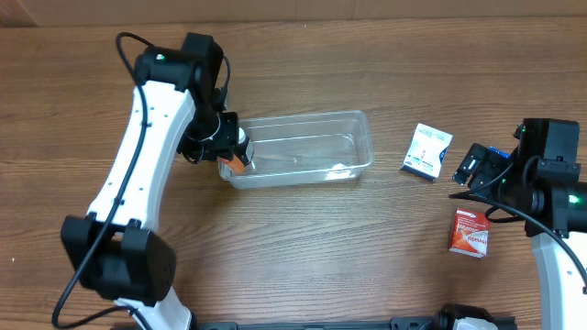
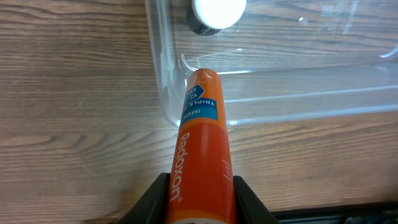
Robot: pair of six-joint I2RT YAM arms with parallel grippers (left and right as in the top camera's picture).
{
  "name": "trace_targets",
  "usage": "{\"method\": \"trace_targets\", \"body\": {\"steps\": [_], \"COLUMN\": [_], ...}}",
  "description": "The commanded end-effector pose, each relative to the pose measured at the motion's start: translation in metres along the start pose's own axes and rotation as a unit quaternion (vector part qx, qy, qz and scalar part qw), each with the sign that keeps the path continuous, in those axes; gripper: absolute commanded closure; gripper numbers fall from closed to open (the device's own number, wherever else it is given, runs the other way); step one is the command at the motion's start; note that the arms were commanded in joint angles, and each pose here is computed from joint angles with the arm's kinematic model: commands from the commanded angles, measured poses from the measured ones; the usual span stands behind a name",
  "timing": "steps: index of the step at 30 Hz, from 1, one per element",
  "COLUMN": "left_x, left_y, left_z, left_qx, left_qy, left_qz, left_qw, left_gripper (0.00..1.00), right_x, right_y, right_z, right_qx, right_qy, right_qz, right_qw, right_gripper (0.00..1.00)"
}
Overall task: Pack container
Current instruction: 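Lower the orange tube into the container beside the bottle, release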
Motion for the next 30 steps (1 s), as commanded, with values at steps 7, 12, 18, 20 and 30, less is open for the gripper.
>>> {"method": "trace_targets", "body": {"steps": [7, 12, 18, 20, 30], "left_x": [-0.006, -0.010, -0.012, -0.012, -0.012], "left_y": [0.047, 0.065, 0.067, 0.067, 0.067], "left_z": [-0.018, -0.022, -0.023, -0.023, -0.023], "left_qx": [0.052, 0.069, 0.068, 0.068, 0.068], "left_qy": [-0.011, -0.006, -0.004, -0.003, -0.001], "left_qz": [-0.035, -0.042, -0.042, -0.042, -0.042], "left_qw": [0.998, 0.997, 0.997, 0.997, 0.997], "left_gripper": [0.96, 0.96, 0.85, 0.81, 0.76], "right_x": [0.001, 0.001, 0.001, 0.001, 0.001], "right_y": [-0.007, -0.007, -0.007, -0.007, -0.007], "right_z": [-0.004, -0.004, -0.004, -0.004, -0.004], "right_qx": [-0.014, -0.015, -0.015, -0.015, -0.014], "right_qy": [0.003, 0.003, 0.003, 0.003, 0.003], "right_qz": [-0.007, -0.007, -0.007, -0.007, -0.007], "right_qw": [1.000, 1.000, 1.000, 1.000, 1.000], "right_gripper": [0.00, 0.00, 0.00, 0.00, 0.00]}}
Point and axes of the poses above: each gripper's point midway between its finger pads, its own y axis out along the fingers, its own x axis along the line the jaws close on, z = x × y, the point moved 5 cm from there along -y, back along the fingers, and after that the axes turned 7 degrees about -y, right-handed, at the moved point
